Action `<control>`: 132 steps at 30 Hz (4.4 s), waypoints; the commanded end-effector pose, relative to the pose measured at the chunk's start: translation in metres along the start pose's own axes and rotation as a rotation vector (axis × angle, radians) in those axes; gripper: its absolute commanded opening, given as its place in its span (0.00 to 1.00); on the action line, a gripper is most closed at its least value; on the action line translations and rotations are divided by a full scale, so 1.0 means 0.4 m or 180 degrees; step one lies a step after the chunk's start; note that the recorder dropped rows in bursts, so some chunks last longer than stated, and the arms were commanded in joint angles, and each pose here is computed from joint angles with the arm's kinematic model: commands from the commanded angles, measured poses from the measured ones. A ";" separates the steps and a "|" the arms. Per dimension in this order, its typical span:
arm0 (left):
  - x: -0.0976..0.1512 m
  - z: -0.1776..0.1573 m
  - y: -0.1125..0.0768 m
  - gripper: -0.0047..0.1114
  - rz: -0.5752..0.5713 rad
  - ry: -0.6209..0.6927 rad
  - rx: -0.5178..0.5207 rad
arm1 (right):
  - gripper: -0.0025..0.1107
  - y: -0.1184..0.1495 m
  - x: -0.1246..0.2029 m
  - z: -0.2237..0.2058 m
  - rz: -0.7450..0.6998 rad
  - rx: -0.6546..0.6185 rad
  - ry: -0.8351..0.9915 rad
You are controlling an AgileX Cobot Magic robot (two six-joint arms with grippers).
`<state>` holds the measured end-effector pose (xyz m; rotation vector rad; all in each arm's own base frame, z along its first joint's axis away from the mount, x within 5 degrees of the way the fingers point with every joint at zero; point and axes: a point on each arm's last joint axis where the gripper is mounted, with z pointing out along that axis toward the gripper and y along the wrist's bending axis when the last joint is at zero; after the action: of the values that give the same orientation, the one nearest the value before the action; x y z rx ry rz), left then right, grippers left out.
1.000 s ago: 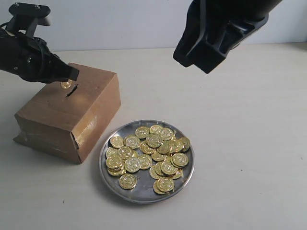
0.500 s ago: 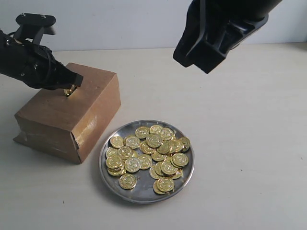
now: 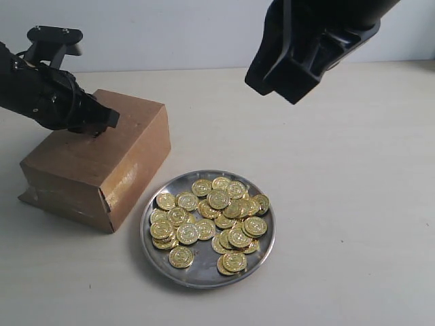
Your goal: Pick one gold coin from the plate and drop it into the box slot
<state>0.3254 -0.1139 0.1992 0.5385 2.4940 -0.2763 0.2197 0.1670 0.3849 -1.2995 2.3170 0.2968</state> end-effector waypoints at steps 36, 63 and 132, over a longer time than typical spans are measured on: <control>0.215 -0.579 -0.133 0.04 0.0411 -0.1446 0.0223 | 0.02 0.080 0.294 0.066 0.0405 0.0936 -0.2077; 0.467 -0.665 -0.183 0.04 0.0685 -0.1268 0.0345 | 0.02 0.191 0.469 -0.240 0.0389 0.1708 -0.3794; 0.556 -0.523 -0.037 0.04 0.0299 -0.4011 -0.2349 | 0.02 0.165 0.652 -0.036 0.0750 0.3460 -0.3241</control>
<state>0.0466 0.0059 0.2568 0.0681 1.2122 0.2436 0.0402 0.0027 0.2766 -0.1602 1.3264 -0.1248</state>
